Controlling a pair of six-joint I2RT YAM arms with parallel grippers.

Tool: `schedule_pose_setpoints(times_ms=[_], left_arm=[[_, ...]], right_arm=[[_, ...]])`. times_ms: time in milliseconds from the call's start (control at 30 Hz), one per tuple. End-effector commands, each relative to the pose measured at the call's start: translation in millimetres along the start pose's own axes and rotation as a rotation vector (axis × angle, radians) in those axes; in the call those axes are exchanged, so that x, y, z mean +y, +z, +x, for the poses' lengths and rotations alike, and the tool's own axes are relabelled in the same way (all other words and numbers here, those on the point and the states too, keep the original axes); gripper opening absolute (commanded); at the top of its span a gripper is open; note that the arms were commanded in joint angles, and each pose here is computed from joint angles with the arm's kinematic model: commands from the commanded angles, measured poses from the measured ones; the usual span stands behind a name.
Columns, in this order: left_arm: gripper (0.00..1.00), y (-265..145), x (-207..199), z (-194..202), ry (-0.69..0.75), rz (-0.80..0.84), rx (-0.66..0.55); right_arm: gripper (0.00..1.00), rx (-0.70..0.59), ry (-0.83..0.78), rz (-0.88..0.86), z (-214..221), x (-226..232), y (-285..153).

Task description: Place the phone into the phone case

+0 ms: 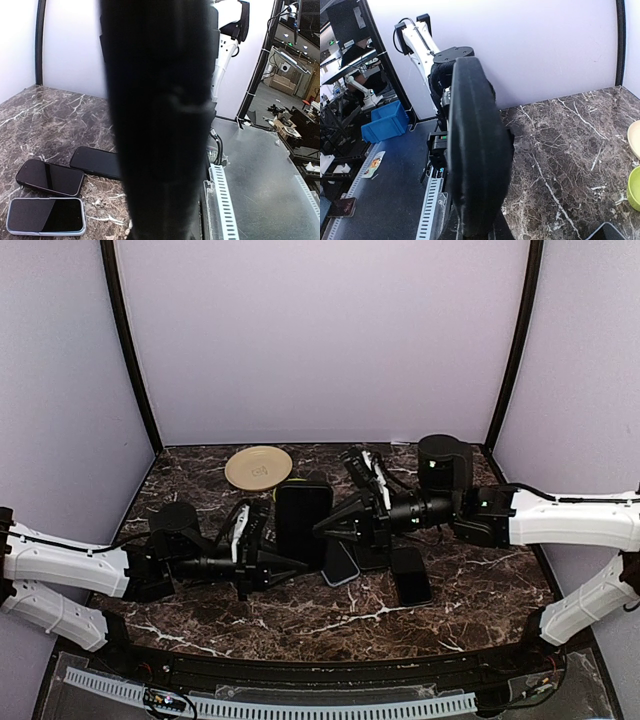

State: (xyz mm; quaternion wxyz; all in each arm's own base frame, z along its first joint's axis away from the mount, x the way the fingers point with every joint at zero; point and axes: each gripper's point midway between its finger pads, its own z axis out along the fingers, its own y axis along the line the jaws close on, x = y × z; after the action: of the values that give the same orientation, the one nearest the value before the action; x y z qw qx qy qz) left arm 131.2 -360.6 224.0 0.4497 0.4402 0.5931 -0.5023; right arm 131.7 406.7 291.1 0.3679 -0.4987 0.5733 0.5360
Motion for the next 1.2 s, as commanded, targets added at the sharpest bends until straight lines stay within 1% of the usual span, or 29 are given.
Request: schedule_pose_setpoints(times_ms=[0, 33, 67, 100, 133, 167, 200, 233, 267, 300, 333, 367, 400, 433, 467, 500, 633, 733, 933, 967, 1000, 1100, 1167], left_arm=[[0.00, -2, -8, -23, 0.038, 0.035, -0.074], [0.00, -2, -9, -22, 0.038, 0.036, -0.070], [0.04, -2, -9, -21, 0.037, 0.041, -0.064], [0.10, -3, -10, -23, 0.039, 0.041, -0.066], [0.26, -3, -9, -21, 0.034, 0.033, -0.056], [0.34, -5, -9, -25, 0.039, 0.026, -0.062], [0.49, -6, -5, -23, 0.034, -0.003, -0.048], [0.55, -10, -4, -28, 0.046, -0.022, -0.057], [0.65, -13, 7, -23, 0.032, -0.092, -0.033], [0.68, -22, 22, -23, 0.023, -0.202, -0.027], [0.75, -28, 32, -21, 0.011, -0.269, -0.018], [0.78, -44, 57, -15, -0.019, -0.433, -0.002], [0.81, -53, 69, -11, -0.039, -0.514, 0.009], [0.82, -73, 91, -2, -0.088, -0.664, 0.034], [0.83, -82, 101, 3, -0.115, -0.727, 0.048], [0.83, -99, 116, 16, -0.168, -0.825, 0.084], [0.83, -124, 138, 46, -0.306, -0.981, 0.163], [0.83, -127, 146, 65, -0.356, -1.027, 0.236], [0.82, -118, 151, 90, -0.406, -1.029, 0.362], [0.83, -117, 152, 92, -0.408, -1.030, 0.373], [0.83, -116, 153, 95, -0.411, -1.031, 0.388], [0.83, -115, 154, 99, -0.411, -1.032, 0.404], [0.83, -115, 154, 100, -0.412, -1.035, 0.407]], right_arm=[[0.00, -0.049, -0.010, -0.049, -15, 8, 1], [0.00, -0.049, -0.012, -0.047, -15, 8, 0], [0.00, -0.043, -0.011, -0.043, -14, 8, -1], [0.00, -0.035, -0.005, -0.034, -13, 6, -1], [0.00, -0.025, 0.000, -0.021, -13, 4, -1], [0.00, -0.008, 0.015, -0.007, -11, 1, -1], [0.00, 0.014, 0.035, 0.003, -8, -2, 1], [0.00, 0.040, 0.064, 0.011, -4, -5, 2], [0.00, 0.072, 0.100, 0.022, 3, -9, 4], [0.00, 0.102, 0.135, 0.031, 9, -12, 5], [0.00, 0.142, 0.177, 0.040, 20, -16, 8], [0.00, 0.182, 0.219, 0.054, 30, -21, 11], [0.00, 0.221, 0.262, 0.066, 40, -26, 14], [0.00, 0.259, 0.302, 0.075, 51, -32, 18], [0.00, 0.287, 0.338, 0.080, 60, -37, 23], [0.00, 0.316, 0.377, 0.087, 70, -43, 29], [0.00, 0.400, 0.512, 0.096, 101, -72, 53], [0.00, 0.439, 0.584, 0.123, 116, -95, 66], [0.00, 0.506, 0.679, 0.160, 152, -132, 81], [0.03, 0.514, 0.688, 0.187, 159, -140, 80], [0.09, 0.525, 0.700, 0.225, 166, -148, 78], [0.20, 0.556, 0.734, 0.339, 186, -172, 69], [0.23, 0.568, 0.764, 0.374, 198, -182, 64]])
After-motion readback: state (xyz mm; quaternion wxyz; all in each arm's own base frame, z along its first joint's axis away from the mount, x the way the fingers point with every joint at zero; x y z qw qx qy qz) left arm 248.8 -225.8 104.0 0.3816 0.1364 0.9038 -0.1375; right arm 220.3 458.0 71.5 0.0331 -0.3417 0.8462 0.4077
